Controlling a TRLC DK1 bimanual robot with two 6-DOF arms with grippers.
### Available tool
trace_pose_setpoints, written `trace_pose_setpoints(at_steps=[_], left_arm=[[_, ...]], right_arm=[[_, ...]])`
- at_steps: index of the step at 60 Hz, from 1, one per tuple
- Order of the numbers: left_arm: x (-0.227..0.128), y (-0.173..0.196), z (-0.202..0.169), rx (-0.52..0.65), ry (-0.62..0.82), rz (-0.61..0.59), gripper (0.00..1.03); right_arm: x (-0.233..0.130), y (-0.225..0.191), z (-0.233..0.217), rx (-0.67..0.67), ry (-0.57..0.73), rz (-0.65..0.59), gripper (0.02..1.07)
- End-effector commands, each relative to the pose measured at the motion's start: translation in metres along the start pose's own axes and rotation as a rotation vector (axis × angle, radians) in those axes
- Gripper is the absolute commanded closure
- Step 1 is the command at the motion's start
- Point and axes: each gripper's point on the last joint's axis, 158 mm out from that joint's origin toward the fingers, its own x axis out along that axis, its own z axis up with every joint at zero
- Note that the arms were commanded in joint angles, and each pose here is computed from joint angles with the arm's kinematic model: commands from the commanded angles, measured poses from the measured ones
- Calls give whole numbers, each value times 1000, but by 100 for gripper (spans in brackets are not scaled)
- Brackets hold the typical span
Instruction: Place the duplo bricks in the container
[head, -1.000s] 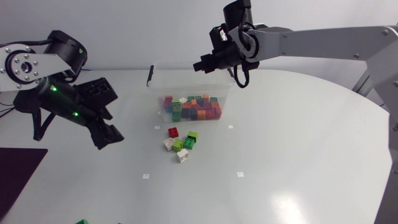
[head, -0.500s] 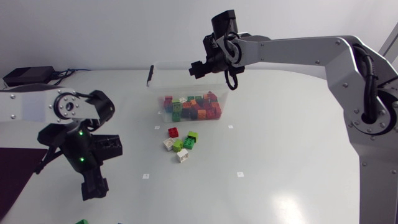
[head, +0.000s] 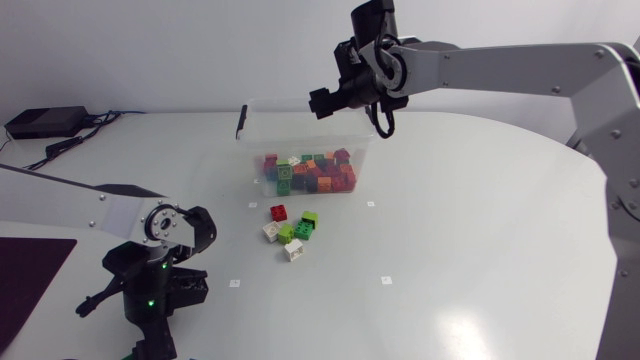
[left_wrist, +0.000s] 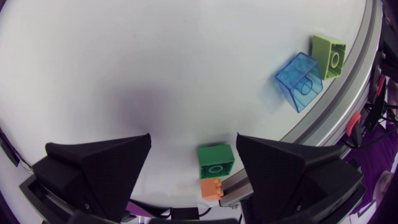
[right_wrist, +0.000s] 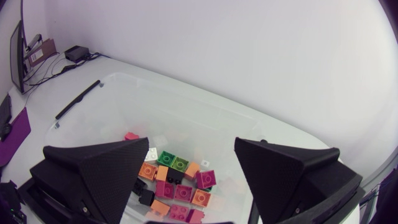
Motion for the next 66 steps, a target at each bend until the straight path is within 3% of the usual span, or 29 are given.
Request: trace_pose_setpoints(at_steps=[1,7,15,27,41,66], left_arm=[[11,-9,-16,-18,84,-16,11],[17,-12,-25,-17,115,-16,13],[23,-14,-30,-27,133,-24,26],[30,-13,-30,-48,129,-26,85],[25,-10,-22,-46,92,-9,87],[-12,13,8,-114,-81,25,87]], right_arm=[[-18,6,0,12,1,6,7],[-32,14,-6,-1,8,18,7],[-52,36,-29,-52,46,53,7],[-98,76,-81,-177,115,168,7],[-146,114,-144,-212,267,287,7],[-182,188,-211,-246,453,510,10]])
